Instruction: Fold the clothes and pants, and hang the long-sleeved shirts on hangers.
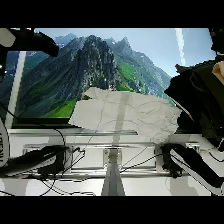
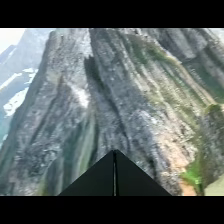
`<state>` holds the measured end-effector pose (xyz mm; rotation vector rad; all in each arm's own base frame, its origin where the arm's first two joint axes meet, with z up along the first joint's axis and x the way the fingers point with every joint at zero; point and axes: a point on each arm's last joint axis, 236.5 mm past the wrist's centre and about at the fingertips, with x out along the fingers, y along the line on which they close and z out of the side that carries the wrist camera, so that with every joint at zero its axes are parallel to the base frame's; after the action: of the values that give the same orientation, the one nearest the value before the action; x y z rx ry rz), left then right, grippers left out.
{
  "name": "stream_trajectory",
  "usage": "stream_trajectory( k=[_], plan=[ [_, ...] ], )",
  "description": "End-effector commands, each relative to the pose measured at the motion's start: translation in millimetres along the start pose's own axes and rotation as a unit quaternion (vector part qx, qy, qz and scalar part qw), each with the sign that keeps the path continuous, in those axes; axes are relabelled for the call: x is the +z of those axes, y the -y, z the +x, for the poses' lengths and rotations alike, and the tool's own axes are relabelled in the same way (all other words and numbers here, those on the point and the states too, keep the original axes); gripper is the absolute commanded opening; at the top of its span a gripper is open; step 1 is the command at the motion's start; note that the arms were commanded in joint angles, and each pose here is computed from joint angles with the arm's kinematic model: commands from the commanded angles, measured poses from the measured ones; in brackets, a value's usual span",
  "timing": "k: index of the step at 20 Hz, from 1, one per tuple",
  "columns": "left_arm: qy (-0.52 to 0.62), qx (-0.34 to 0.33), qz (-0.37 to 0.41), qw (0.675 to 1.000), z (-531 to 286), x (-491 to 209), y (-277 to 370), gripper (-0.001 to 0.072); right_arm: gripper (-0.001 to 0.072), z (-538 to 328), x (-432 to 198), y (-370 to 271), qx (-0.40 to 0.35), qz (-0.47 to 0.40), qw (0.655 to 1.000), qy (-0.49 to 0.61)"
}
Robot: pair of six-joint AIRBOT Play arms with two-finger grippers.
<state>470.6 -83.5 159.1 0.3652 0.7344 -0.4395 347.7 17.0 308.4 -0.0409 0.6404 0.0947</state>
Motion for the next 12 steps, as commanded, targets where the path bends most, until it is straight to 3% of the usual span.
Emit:
stream_trajectory(
  k=[1, 4, 7, 12],
  plan=[
    [-0.003, -0.066, -0.049, 0.997, 6, -2, 30, 0.0012, 0.0014, -1, 13, 1, -0.003, -0.006, 1.000, 0.028],
    [-0.060, -0.077, -0.103, 0.990, 23, -51, 25, 0.0013, 0.0014, -1, 12, 3, -0.007, -0.012, 1.000, 0.026],
    [-0.131, -0.139, -0.224, 0.956, 28, -129, 34, 0.0013, 0.0014, 0, 2, 2, -0.005, -0.056, 0.998, 0.003],
    [-0.211, -0.194, -0.320, 0.903, 2, -244, 54, 0.0029, 0.0014, 7, -9, 2, -0.002, -0.071, 0.997, -0.016]
  ],
)
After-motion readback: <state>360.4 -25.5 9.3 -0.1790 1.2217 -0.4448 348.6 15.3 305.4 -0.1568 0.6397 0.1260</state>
